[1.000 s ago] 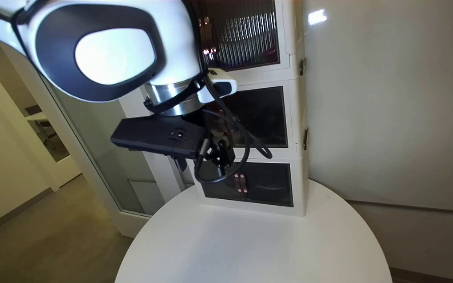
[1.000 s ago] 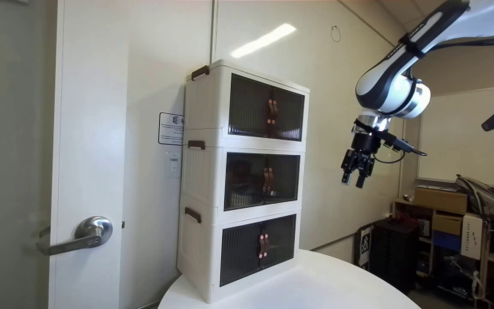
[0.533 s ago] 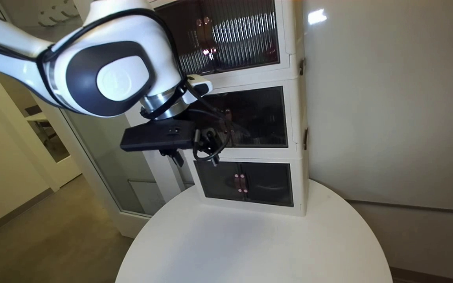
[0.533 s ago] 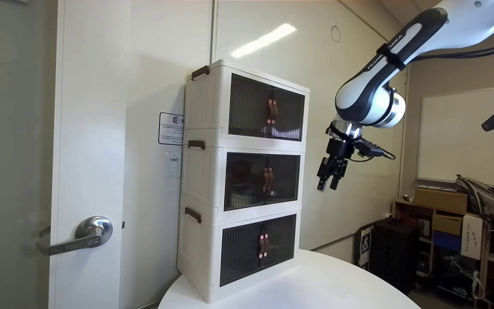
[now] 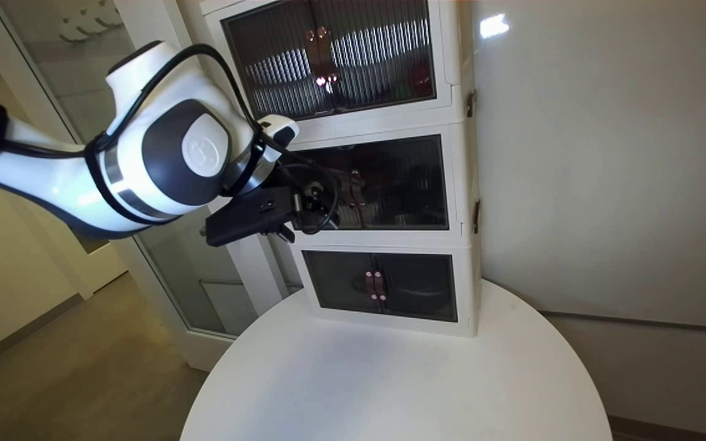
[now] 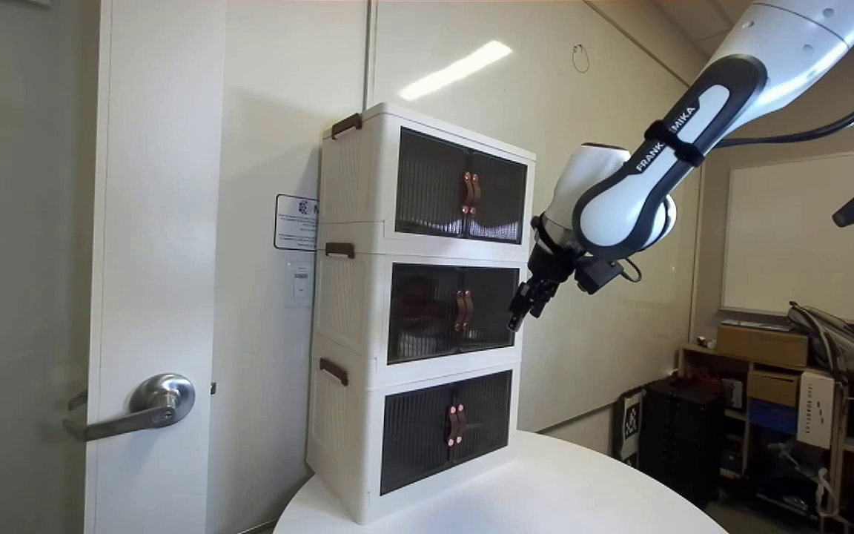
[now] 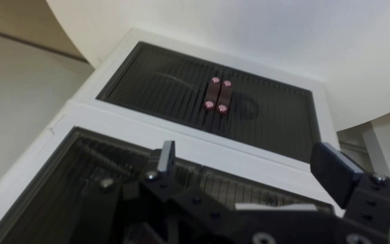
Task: Open the doors of the middle shelf
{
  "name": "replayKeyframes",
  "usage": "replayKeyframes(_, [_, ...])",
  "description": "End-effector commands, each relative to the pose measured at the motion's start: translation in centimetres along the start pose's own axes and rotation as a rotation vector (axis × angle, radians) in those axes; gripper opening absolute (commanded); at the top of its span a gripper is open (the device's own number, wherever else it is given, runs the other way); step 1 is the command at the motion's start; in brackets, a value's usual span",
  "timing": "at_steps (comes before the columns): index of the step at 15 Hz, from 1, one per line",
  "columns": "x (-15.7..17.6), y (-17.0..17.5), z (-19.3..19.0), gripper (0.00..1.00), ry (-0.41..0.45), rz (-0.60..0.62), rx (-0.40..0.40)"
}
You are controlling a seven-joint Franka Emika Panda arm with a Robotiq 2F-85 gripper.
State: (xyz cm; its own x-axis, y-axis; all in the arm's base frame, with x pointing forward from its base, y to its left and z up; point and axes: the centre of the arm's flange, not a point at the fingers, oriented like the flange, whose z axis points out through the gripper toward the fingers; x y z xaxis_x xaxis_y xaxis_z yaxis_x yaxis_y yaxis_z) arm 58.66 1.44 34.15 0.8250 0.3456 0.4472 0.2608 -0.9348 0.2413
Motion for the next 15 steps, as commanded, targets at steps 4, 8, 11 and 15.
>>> replayKeyframes(4, [2.8, -2.0, 1.5, 1.0, 0.164, -0.042, -0.19])
replayKeyframes(8, [3.6, -3.7, 3.1, 1.0, 0.209, -0.005, -0.22])
replayKeyframes(11, [4.2, -5.4, 4.6, 1.0, 0.248, 0.041, -0.236])
replayKeyframes(15, [5.3, -6.4, 6.4, 1.0, 0.317, 0.102, -0.318])
